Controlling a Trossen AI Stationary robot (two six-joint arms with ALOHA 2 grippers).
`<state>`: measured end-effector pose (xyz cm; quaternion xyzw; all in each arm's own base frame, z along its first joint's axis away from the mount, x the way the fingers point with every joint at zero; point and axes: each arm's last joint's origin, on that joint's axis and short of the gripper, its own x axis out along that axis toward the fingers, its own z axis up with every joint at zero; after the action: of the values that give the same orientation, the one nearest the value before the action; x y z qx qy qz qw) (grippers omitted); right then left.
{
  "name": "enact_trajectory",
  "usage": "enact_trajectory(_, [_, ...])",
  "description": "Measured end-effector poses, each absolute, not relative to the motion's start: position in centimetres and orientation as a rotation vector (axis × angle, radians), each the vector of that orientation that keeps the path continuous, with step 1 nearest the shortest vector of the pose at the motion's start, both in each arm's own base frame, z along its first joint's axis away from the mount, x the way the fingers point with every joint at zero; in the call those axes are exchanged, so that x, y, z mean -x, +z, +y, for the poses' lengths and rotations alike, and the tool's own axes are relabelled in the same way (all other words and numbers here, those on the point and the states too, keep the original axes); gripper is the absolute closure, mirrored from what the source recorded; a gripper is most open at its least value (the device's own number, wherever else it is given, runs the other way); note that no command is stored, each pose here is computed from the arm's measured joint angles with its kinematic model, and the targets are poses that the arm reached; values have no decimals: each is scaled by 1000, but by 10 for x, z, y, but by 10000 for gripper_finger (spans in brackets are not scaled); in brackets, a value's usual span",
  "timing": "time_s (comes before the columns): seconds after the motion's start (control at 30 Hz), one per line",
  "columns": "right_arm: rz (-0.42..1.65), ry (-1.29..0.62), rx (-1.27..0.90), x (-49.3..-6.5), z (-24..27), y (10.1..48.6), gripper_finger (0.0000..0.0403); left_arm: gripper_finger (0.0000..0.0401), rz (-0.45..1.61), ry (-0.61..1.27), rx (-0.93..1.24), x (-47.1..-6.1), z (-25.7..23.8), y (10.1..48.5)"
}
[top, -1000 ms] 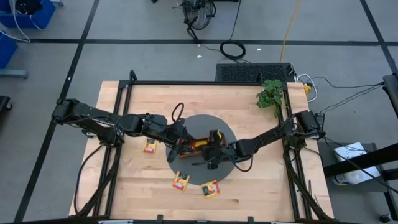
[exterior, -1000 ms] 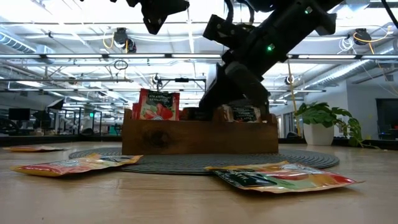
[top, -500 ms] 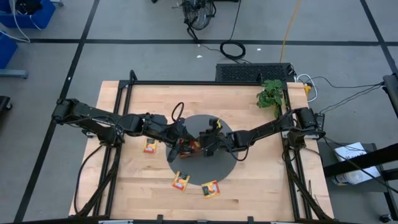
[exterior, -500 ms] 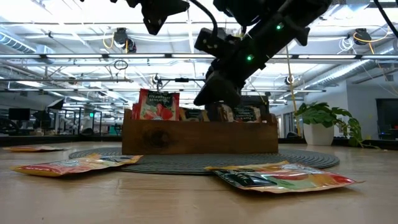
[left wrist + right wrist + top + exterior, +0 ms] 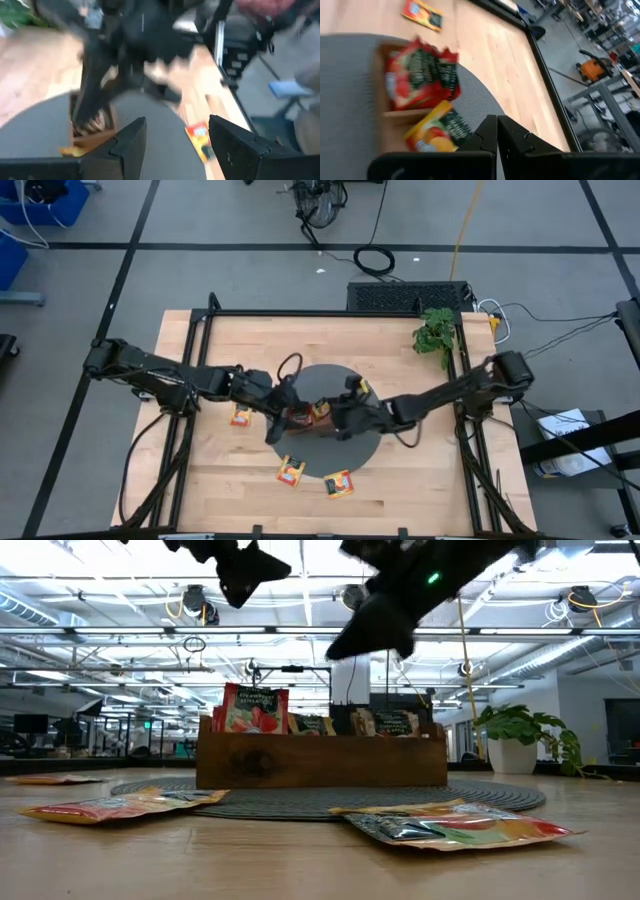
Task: Pick & Place Tea
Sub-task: Put the yellow tea bag into the middle section of the wooden organizer
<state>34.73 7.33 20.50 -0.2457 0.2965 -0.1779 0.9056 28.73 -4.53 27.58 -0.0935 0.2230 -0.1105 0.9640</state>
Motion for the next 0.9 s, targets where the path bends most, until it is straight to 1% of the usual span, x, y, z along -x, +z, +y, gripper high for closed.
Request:
enact_trajectory(0.1, [578,-337,496,-325,80,212,403,185,510,-238,141,-283,-55,270])
enact_trajectory(0.17, [542,-324,434,-307,79,214,401,185,567,-184,105,-279,-60,265])
enact_trajectory(0.23, [515,-271,342,-287,75,218,391,185,618,-99,69,-271,-65,262])
enact_trajectory(0.33, [429,-176,173,-257,66,222,362,185,614,57,48,-261,-70,265])
enact_trajectory(0.43, [306,-109,61,-228,58,225,318,185,604,217,69,-250,-72,269])
enact_trajectory(0.53, [177,-100,-2,-203,50,224,268,185,659,415,187,-233,-67,265])
enact_trajectory(0.7, [62,-96,-23,-176,42,216,197,185,884,649,495,-208,-59,247])
enact_trajectory(0.8, [14,-95,-12,-166,39,210,174,185,1016,772,626,-198,-55,238])
enact_trajectory(0.9, [-14,-95,9,-160,37,203,166,185,1099,892,729,-191,-52,234])
